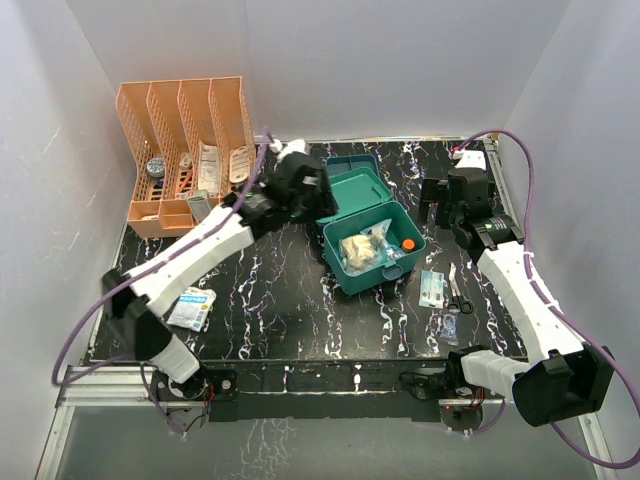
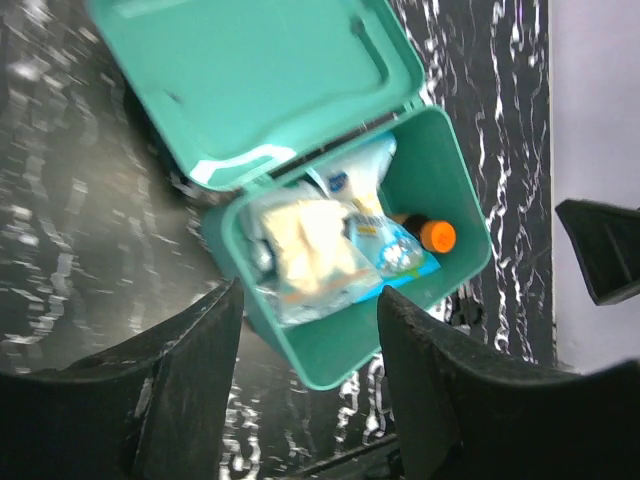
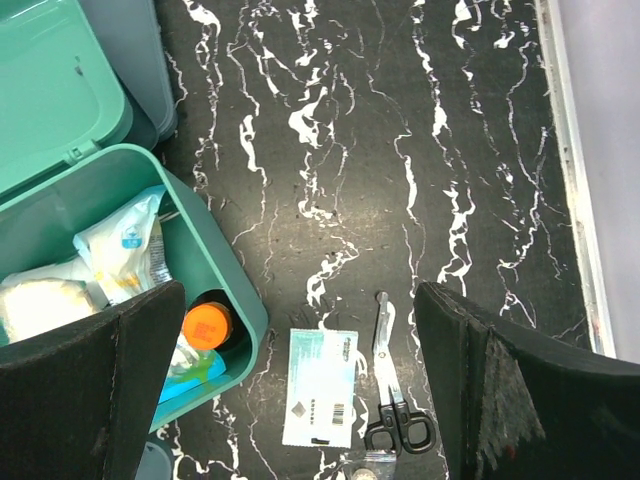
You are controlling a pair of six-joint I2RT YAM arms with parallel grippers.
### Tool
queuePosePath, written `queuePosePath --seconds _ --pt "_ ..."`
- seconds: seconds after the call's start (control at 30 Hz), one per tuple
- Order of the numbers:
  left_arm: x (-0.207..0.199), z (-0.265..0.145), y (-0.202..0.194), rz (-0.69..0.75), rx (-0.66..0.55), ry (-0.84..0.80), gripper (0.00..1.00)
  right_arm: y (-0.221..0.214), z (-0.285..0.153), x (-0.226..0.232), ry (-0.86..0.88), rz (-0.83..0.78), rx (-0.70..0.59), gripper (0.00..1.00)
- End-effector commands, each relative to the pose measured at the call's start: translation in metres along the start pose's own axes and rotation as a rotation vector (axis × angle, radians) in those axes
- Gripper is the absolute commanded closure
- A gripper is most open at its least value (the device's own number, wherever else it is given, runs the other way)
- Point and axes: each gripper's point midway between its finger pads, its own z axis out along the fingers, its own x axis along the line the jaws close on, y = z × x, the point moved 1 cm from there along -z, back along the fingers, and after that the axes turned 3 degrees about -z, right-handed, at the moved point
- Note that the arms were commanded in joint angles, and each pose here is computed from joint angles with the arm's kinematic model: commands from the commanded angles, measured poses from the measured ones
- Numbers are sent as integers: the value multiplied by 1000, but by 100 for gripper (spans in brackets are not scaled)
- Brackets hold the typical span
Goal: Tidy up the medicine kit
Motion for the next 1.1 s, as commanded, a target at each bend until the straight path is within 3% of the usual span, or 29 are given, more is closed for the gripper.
queuePosePath --seconds 0.0,0.17,0.33,0.47,0.77,1.07 --pt "59 -43 64 101 -160 51 44 29 -12 15 103 51 -90 2" --pt "143 -69 99 191 -152 202 43 55 -20 47 243 60 -130 2" --pt "195 -81 77 406 118 365 38 68 -23 60 250 34 -146 2" --pt "216 -83 54 432 312 276 33 67 -25 66 259 30 -147 2" --pt "271 -83 21 579 362 172 24 47 -31 54 216 24 -133 2" --pt "321 -89 -29 548 448 86 19 42 -27 59 234 23 -118 2"
